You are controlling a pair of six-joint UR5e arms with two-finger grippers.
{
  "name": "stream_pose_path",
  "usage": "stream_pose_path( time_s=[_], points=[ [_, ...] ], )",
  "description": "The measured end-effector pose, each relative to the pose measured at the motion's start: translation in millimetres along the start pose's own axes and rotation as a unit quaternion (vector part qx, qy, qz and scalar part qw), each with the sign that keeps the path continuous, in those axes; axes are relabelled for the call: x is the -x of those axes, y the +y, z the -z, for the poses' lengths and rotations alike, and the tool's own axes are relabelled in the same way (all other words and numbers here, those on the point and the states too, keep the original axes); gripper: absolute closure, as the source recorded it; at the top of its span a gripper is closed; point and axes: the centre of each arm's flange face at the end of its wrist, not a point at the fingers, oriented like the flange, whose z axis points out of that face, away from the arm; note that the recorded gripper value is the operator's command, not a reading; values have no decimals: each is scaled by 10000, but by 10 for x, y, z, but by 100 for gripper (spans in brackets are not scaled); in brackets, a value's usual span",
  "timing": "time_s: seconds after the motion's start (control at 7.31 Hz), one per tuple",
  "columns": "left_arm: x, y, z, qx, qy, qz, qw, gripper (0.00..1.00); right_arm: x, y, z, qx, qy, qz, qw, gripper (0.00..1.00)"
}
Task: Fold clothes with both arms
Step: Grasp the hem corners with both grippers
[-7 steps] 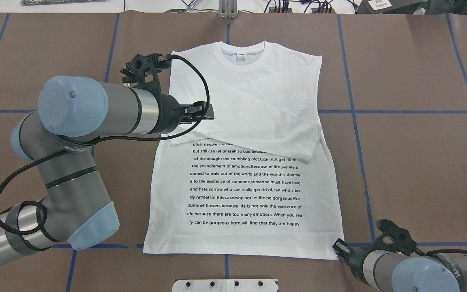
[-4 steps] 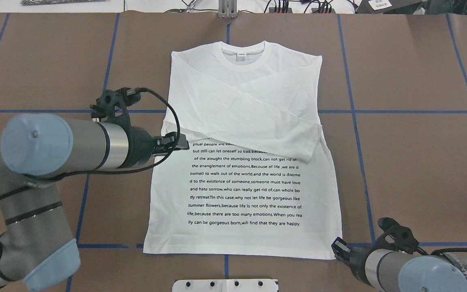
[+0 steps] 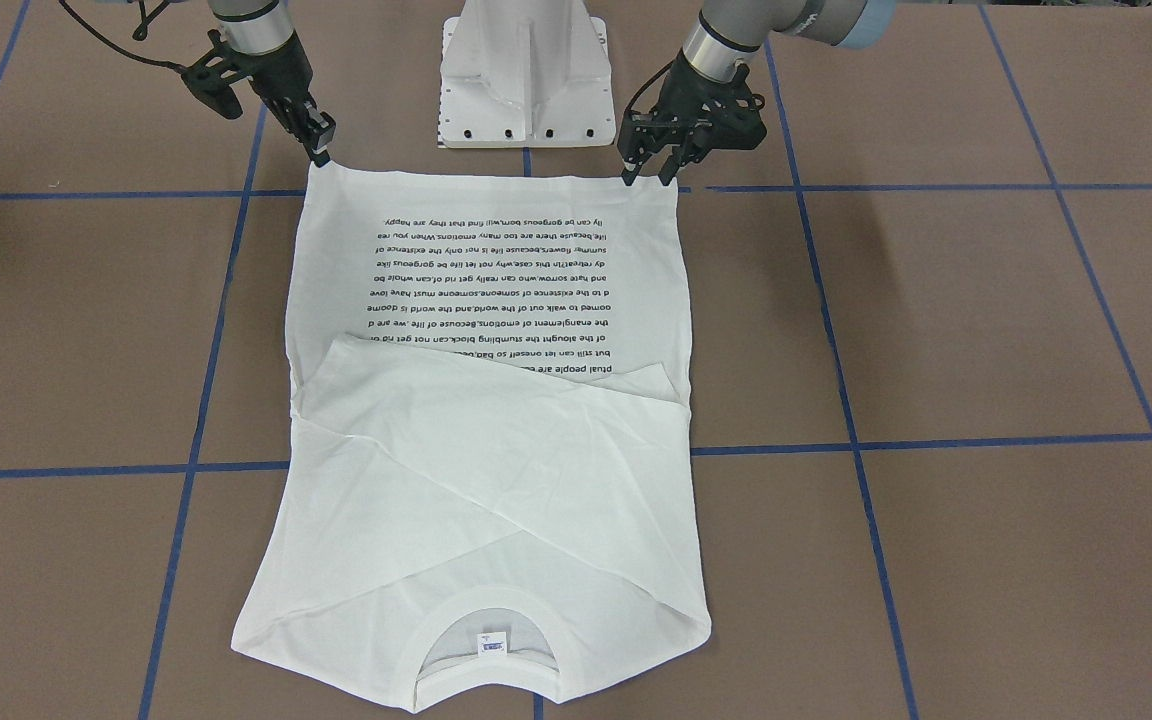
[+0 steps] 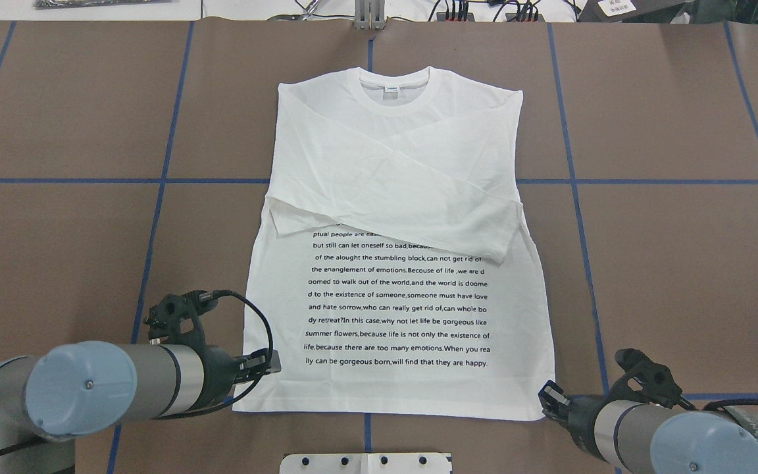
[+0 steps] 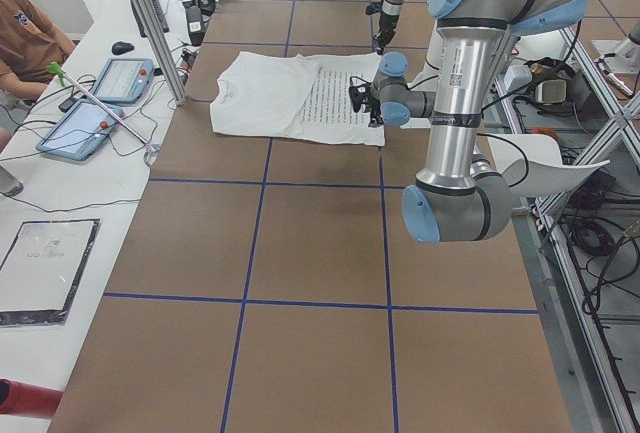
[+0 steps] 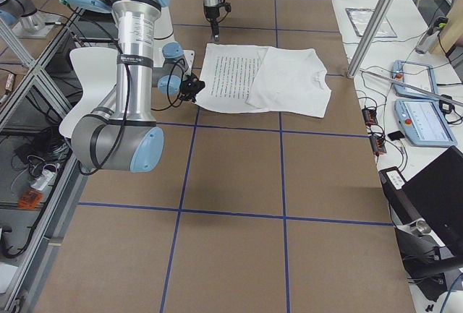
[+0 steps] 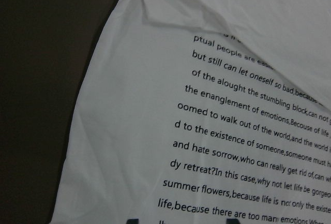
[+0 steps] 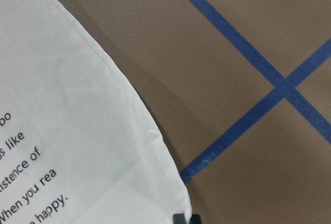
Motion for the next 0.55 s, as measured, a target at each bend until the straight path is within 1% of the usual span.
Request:
stream_pose_path(
  time_s=[0.14, 0.27, 0.55],
  points=[
    [171, 147, -90, 83, -185, 25, 9998, 41, -1, -2, -2, -3, 2, 1, 10000, 100],
    [238, 227, -129, 137, -261, 50, 9996, 42, -2, -3, -3, -4, 4, 0, 10000, 100],
    [258, 276, -162, 166, -296, 62, 9994, 42, -3, -10, -2, -10, 4, 0, 10000, 100]
  ],
)
